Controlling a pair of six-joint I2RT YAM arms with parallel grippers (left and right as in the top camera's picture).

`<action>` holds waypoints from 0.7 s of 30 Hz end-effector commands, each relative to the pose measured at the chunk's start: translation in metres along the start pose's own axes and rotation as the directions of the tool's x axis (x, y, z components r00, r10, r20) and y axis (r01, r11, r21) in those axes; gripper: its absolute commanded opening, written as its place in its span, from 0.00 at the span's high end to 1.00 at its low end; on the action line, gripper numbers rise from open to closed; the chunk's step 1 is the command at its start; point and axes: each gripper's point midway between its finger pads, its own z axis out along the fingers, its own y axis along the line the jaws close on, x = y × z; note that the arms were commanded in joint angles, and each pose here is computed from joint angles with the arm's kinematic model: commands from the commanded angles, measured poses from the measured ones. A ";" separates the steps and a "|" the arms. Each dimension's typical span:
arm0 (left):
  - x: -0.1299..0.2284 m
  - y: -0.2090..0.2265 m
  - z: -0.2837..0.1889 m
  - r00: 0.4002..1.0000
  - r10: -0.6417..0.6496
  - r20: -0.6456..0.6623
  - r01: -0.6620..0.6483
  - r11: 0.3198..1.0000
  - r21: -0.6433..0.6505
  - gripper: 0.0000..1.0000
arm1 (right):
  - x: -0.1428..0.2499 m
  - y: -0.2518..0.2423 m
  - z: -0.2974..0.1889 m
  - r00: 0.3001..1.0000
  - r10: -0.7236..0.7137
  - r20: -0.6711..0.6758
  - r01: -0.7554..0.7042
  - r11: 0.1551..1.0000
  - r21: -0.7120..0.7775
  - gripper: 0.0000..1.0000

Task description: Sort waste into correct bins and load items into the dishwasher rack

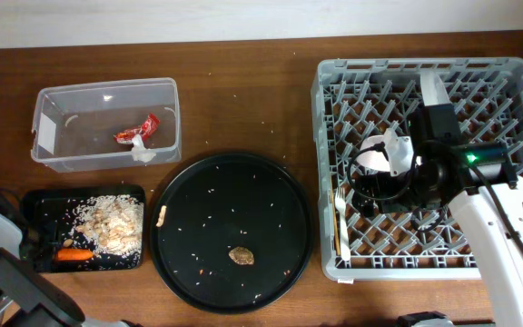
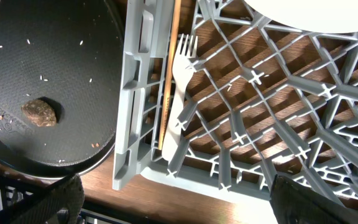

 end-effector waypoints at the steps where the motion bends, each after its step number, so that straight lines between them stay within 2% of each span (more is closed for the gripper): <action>1: -0.005 -0.004 -0.001 1.000 0.011 0.008 -0.011 1.000 0.004 0.46 | 0.002 0.000 0.002 1.000 -0.012 -0.012 0.012 1.000 0.010 0.02; 3: -0.003 -0.003 -0.001 1.000 0.012 -0.002 -0.012 1.000 0.004 0.24 | 0.003 0.000 0.002 1.000 -0.011 -0.012 0.012 1.000 0.010 0.02; 5: -0.002 -0.002 -0.001 1.000 0.027 -0.006 -0.027 1.000 0.001 0.16 | 0.003 0.000 0.002 1.000 -0.011 -0.014 0.011 1.000 0.011 0.02; 8: 0.000 -0.011 -0.007 0.998 0.060 -0.027 -0.058 0.997 0.047 0.14 | 0.004 0.000 0.002 1.000 -0.011 -0.017 0.011 1.000 0.011 0.02; 12: -0.004 -0.026 -0.040 0.997 0.075 -0.009 -0.073 0.991 0.111 0.13 | 0.003 0.000 0.002 1.000 -0.011 -0.016 0.011 1.000 0.011 0.02; 14: -0.001 -0.048 -0.068 0.988 0.149 0.030 -0.152 0.969 0.197 0.13 | 0.003 0.000 0.002 1.000 -0.012 -0.014 0.012 1.000 0.011 0.02; 17: 0.033 -0.083 -0.104 0.944 0.321 0.079 -0.329 0.888 0.321 0.13 | 0.001 0.000 0.002 1.000 -0.013 -0.007 0.013 1.000 0.011 0.02; 19: 0.069 -0.099 -0.118 0.884 0.454 0.106 -0.461 0.814 0.353 0.13 | 0.001 0.000 0.002 1.000 -0.013 -0.005 0.014 1.000 0.011 0.02; 21: 0.115 -0.109 -0.124 0.788 0.605 0.115 -0.601 0.716 0.355 0.13 | 0.001 0.000 0.002 1.000 -0.014 -0.005 0.014 1.000 0.011 0.02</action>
